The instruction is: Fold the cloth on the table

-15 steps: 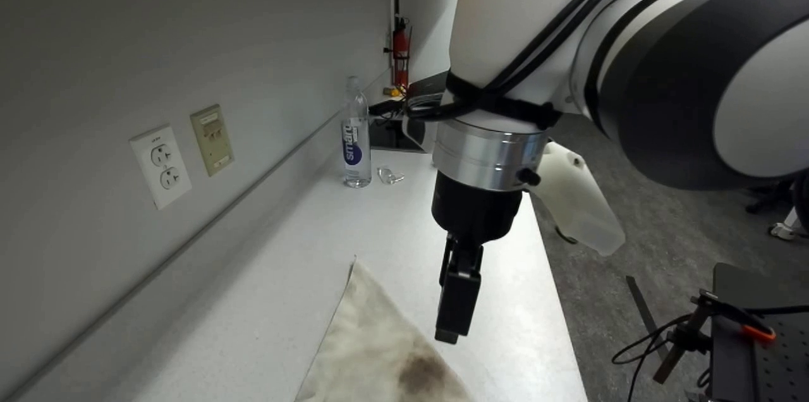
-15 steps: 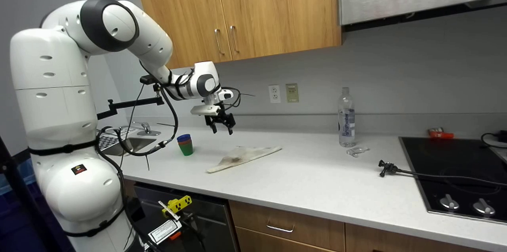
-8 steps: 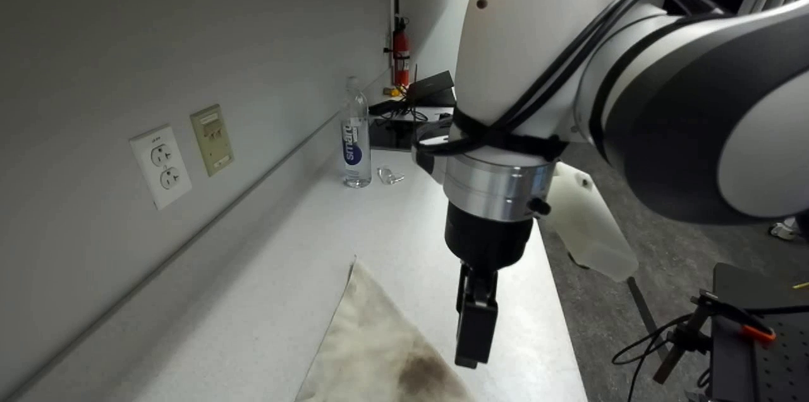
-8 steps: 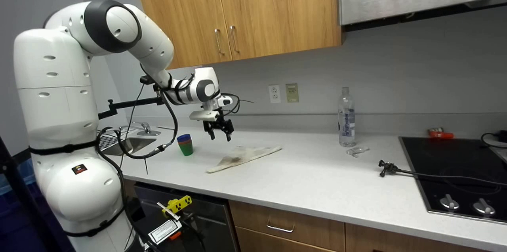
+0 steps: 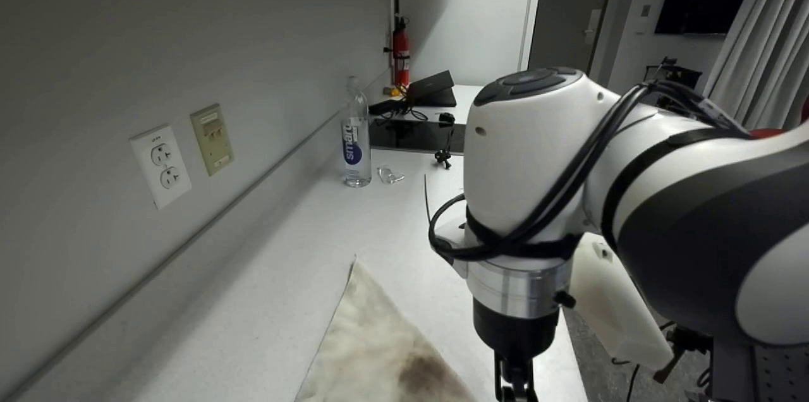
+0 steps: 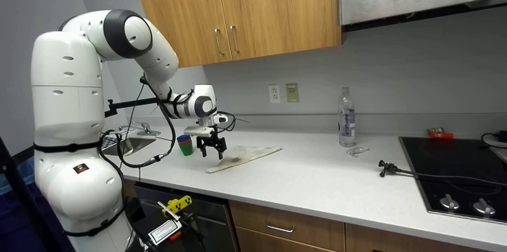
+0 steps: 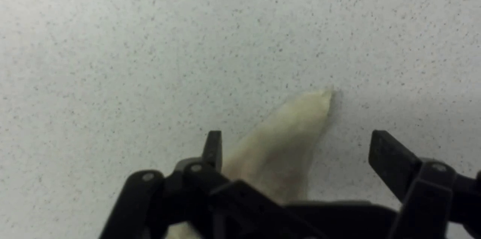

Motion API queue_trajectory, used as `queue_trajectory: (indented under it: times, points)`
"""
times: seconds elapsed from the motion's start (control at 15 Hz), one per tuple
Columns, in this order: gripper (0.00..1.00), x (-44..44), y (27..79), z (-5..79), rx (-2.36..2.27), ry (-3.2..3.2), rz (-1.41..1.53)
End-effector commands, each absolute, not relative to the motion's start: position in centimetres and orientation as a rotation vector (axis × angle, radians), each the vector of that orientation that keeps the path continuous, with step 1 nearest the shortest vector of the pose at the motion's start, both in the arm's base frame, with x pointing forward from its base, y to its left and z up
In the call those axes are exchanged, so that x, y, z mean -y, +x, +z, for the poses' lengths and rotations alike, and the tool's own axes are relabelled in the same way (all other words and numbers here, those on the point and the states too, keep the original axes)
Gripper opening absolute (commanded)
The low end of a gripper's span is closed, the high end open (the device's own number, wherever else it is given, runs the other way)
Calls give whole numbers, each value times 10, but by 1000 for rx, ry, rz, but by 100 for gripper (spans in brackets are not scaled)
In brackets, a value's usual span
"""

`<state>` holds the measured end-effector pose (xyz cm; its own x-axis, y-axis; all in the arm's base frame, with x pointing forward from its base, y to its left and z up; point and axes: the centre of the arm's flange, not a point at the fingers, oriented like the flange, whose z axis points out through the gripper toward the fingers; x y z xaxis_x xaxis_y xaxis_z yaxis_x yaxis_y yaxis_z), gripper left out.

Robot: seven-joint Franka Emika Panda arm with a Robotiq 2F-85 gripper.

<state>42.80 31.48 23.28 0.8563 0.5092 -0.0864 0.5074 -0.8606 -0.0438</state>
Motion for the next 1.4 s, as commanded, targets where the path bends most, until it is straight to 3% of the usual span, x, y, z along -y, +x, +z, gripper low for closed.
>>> queue_trajectory:
  times: [0.0,1.33]
  points:
    - [100,-325,431,212,752,-2942,156]
    - [100,-313,442,170,383,-3026,229]
